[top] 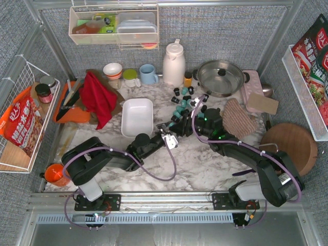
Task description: Mix the coffee capsules in the storage basket
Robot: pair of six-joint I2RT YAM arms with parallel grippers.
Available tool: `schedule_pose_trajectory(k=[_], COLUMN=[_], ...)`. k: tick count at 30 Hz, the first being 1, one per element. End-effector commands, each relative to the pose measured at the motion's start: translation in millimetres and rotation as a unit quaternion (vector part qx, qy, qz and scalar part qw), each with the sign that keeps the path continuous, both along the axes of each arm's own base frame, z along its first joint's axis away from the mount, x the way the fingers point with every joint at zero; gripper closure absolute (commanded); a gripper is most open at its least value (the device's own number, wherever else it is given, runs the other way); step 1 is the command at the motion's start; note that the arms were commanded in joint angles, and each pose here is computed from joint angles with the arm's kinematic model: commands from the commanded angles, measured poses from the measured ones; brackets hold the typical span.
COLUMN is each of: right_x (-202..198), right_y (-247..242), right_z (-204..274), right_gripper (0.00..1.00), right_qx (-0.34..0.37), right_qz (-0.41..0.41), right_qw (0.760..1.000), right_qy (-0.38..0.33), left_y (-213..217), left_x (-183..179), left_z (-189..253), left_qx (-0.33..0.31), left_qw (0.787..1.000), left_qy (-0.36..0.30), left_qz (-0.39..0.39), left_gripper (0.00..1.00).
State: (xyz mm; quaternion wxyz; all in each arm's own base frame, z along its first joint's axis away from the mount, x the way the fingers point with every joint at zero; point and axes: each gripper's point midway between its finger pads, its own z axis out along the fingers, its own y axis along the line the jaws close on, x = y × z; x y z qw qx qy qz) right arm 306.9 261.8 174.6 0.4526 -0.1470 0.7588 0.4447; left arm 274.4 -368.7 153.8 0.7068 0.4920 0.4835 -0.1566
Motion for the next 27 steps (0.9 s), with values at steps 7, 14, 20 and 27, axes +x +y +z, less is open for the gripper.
schedule_pose_trajectory(k=[7, 14, 20, 27], right_x=[3.3, 14.2, 42.1, 69.8], right_y=[-0.8, -31.3, -93.2, -115.5], right_z=[3.5, 5.6, -15.2, -57.2], right_gripper=[0.59, 0.43, 0.40, 0.32], right_qx=[-0.009, -0.071, -0.191, -0.312], right_qz=[-0.004, -0.080, -0.235, -0.261], right_qw=[1.000, 0.994, 0.953, 0.913], right_qy=[-0.007, -0.035, -0.024, 0.019], left_y=[15.9, 47.0, 87.3, 133.1], left_x=[8.8, 17.8, 45.4, 96.7], left_z=[8.6, -6.2, -13.9, -16.3], left_qx=[-0.028, -0.056, -0.105, -0.125], left_qw=[0.998, 0.989, 0.955, 0.884], left_qy=[-0.004, 0.061, 0.174, 0.301], left_qz=[0.053, 0.124, 0.216, 0.336], left_gripper=[0.48, 0.51, 0.61, 0.63])
